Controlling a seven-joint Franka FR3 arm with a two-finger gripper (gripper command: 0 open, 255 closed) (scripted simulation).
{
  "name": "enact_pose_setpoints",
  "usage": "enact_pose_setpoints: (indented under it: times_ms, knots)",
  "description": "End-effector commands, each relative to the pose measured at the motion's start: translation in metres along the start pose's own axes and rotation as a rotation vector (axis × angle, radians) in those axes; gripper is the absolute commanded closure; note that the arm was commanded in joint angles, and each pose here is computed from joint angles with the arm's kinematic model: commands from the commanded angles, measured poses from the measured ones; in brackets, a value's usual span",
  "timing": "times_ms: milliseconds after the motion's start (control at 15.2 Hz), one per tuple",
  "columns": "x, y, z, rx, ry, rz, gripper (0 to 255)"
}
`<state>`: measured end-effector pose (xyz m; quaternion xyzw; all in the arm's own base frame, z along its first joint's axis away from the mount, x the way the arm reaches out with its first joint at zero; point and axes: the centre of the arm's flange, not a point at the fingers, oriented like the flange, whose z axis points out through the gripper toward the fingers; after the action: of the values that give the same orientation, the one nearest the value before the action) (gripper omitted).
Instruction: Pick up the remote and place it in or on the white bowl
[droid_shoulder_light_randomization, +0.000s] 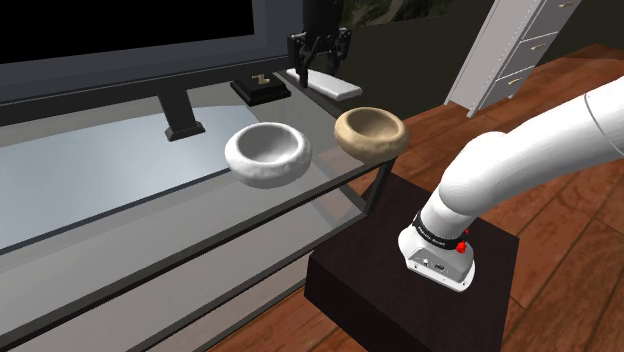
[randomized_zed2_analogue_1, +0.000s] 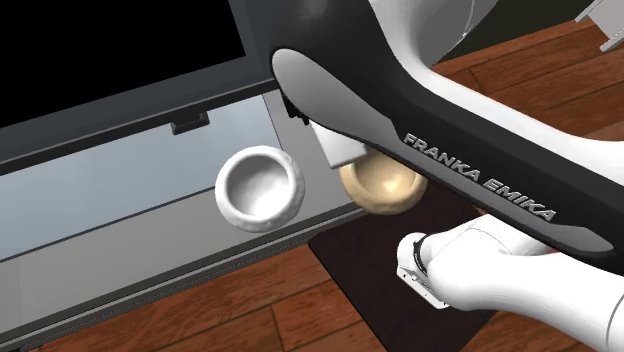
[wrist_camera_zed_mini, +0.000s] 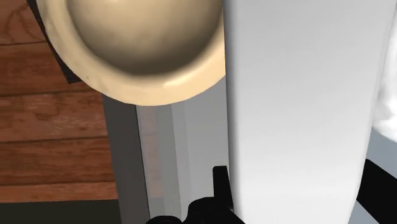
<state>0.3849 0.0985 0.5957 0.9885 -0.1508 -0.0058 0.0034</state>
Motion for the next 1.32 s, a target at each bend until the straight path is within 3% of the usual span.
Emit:
enact_pose_setpoints:
  times_ms: [0,858,1254]
  knots:
    - [-0.001,0.000,-0.008,0.001,0.003,0.001,255]
    - [-0.061,-0.158,-0.011,0.001,0.003,0.001,255]
    - [-0.060,-0.158,0.020,0.001,0.003,0.001,255]
